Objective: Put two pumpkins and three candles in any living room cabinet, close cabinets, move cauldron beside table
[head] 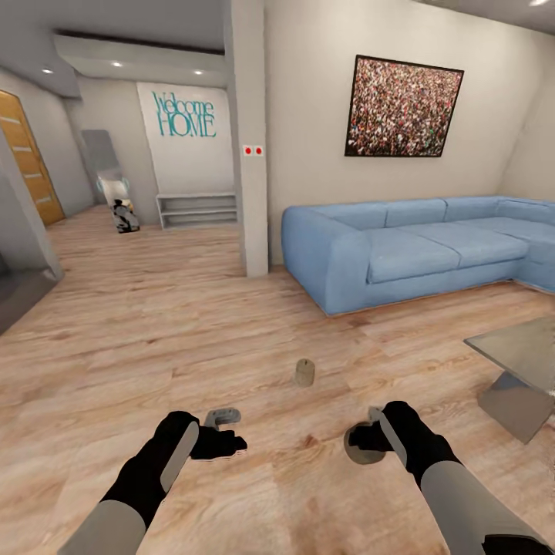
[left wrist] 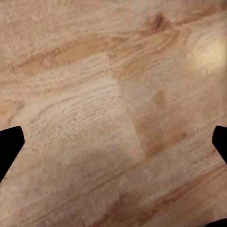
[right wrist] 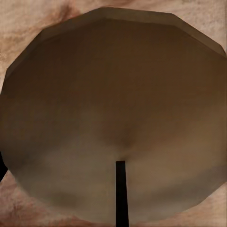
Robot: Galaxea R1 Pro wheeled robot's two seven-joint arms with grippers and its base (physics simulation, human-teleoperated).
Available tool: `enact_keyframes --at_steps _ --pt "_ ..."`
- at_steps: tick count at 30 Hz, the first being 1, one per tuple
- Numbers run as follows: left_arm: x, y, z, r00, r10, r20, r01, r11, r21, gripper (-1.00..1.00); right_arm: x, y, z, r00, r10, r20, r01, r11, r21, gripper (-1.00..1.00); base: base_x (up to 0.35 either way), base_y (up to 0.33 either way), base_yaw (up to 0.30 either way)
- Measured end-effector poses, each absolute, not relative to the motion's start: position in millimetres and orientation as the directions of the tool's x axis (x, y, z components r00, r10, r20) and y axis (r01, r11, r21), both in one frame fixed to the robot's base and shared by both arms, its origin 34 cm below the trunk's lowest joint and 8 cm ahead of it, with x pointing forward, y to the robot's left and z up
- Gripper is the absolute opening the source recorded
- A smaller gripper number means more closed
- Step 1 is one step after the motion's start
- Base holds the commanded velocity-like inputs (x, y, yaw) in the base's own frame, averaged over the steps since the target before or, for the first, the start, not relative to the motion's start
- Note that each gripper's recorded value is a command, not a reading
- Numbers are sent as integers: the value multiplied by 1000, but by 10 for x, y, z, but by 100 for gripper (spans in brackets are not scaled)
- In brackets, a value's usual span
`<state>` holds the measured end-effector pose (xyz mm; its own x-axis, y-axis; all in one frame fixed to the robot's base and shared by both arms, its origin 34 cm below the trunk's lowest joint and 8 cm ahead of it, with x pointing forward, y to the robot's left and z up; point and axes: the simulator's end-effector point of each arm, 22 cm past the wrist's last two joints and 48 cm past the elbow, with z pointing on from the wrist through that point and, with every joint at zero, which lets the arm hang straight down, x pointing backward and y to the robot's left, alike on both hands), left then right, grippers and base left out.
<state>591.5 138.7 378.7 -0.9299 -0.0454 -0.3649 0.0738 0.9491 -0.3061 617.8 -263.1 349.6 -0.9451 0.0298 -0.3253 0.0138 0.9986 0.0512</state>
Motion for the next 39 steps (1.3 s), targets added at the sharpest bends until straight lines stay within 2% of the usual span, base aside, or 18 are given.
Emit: enact_keyframes --at_steps 13,25,31,39 --pt "5932 1379 3853 -925 -46 -377 79 948 -308 100 6197 -2626 3559 -941 32 -336 15 998 55 -100 241 247 -269" --pt "5941 1382 3898 -922 -45 -385 81 949 -306 100 6212 -2636 3612 -938 28 -346 12 999 49 -100 80 36 -247" --pt "5942 1380 3905 -921 -45 -386 82 949 -306 100 6215 -2622 3620 -937 33 -347 14 998 56 -100 287 72 -78" --pt "5941 1368 3907 -921 -44 -386 83 948 -308 100 6213 -2629 3620 -937 30 -347 13 999 53 -100 332 62 -262"
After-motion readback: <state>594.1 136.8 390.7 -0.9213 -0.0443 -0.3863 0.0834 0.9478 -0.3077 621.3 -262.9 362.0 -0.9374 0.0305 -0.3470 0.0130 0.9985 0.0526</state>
